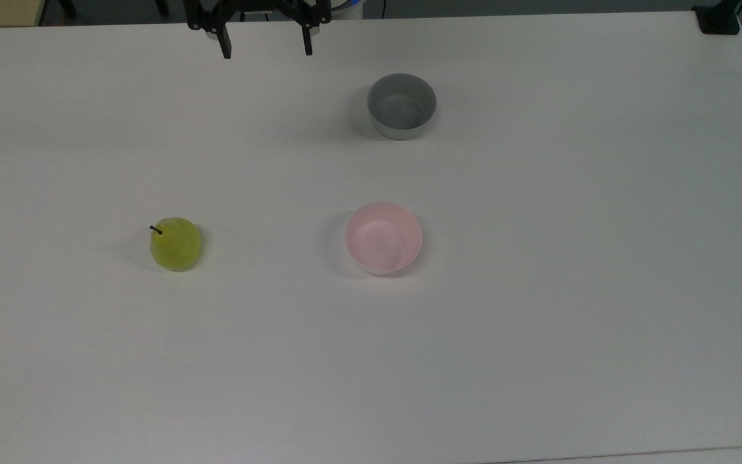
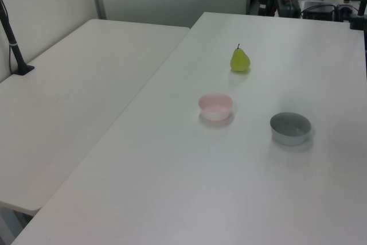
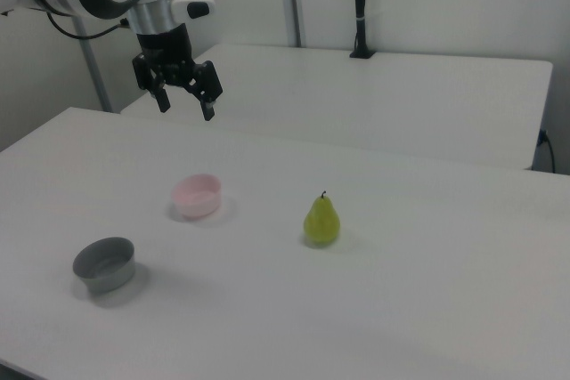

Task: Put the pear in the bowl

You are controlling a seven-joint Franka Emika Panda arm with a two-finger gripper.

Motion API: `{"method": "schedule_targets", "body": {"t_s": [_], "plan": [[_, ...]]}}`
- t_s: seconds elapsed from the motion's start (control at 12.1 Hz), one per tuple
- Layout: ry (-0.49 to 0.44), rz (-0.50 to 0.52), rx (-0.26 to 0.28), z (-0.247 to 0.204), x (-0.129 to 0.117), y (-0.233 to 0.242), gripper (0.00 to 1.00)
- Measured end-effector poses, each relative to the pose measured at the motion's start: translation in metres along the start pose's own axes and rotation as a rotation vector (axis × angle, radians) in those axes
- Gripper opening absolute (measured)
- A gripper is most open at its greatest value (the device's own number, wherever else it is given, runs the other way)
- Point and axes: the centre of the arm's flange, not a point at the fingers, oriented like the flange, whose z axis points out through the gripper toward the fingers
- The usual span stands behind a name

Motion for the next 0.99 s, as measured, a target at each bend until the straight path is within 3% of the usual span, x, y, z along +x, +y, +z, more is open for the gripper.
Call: {"method": "schedule_targets", "body": {"t_s": [0.41, 0.82, 0.99], "plan": [[0.000, -0.016, 0.000, 0.000, 0.000, 0.001, 1.00], [-0.002, -0.315, -0.008, -0.001, -0.005, 0.041, 1.00], [-0.008, -0.351, -0.011, 0.002, -0.006, 0.056, 1.00]]}}
